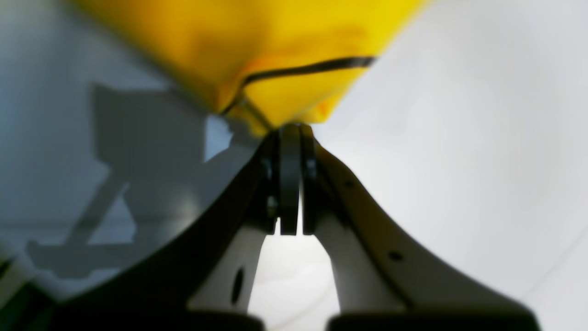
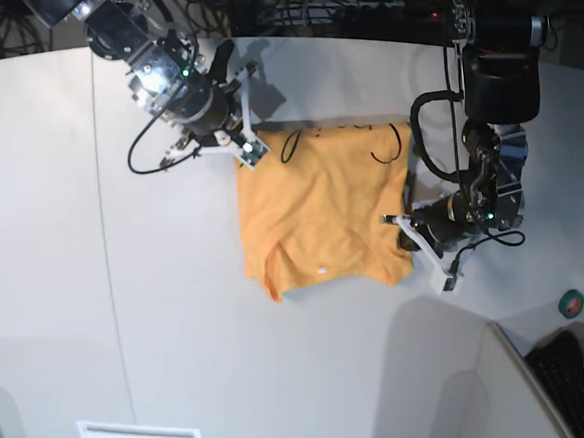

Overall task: Layout the t-shirt on the table in an organized manner, then fold the t-shirt properly
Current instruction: 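Grasp the bundle's edge with both grippers and pull it straight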

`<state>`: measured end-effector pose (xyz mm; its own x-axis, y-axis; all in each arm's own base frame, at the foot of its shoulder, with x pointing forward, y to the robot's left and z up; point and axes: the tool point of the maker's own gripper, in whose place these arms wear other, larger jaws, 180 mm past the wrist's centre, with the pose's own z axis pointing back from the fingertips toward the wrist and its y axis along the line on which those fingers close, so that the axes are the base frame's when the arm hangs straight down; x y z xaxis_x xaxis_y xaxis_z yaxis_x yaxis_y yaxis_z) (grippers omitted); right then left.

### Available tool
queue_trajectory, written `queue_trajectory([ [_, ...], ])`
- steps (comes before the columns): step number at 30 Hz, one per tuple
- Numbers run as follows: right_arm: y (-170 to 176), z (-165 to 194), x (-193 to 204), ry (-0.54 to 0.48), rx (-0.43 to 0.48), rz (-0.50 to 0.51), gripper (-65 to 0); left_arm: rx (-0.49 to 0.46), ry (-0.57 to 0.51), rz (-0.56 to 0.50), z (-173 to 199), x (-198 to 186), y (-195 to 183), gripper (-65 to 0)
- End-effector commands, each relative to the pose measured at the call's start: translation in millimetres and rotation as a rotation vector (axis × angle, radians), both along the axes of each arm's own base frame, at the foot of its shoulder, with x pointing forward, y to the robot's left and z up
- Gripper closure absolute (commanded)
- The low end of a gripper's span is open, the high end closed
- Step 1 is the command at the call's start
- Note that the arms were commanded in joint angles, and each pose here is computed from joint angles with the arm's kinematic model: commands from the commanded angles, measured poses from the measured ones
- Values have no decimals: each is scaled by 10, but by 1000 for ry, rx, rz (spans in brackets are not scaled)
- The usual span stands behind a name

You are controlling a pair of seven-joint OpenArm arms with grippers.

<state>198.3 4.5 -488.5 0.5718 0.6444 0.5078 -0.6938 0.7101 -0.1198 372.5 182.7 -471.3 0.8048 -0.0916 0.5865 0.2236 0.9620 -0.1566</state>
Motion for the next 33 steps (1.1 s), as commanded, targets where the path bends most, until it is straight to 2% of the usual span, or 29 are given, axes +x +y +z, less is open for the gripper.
queue_trajectory([
  [1,62,117,58,-37,30,3,0,-13,-62,9,166,202,6,0],
  [5,10,201,-76,-43,41,3,0,-30,-141,51,346,349,120,0],
  [8,-72,272,-135,-40,25,3,0,-47,-207,170,492,301,493,0],
  [9,-107,294,-123,-42,20,-9,0,-40,-229,201,555,257,633,0],
  [11,-332,331,30,-66,3,-113,0,-9,-227,210,568,21,735,0],
  [13,-532,356,206,-95,-9,-189,0,30,-209,159,598,-251,632,0],
  [16,-582,385,465,-127,-20,-202,0,-3,-221,91,641,-599,152,0],
  [19,-537,362,637,-132,-21,-211,0,-53,-236,83,693,-824,-189,0],
  [24,-164,376,449,-119,11,-95,0,-93,-220,97,650,-932,-359,0],
  [29,193,268,-13,-54,38,20,0,-84,-216,108,645,-962,-307,0],
  [33,426,313,-252,-41,71,97,0,-46,-220,139,661,-974,-69,0],
])
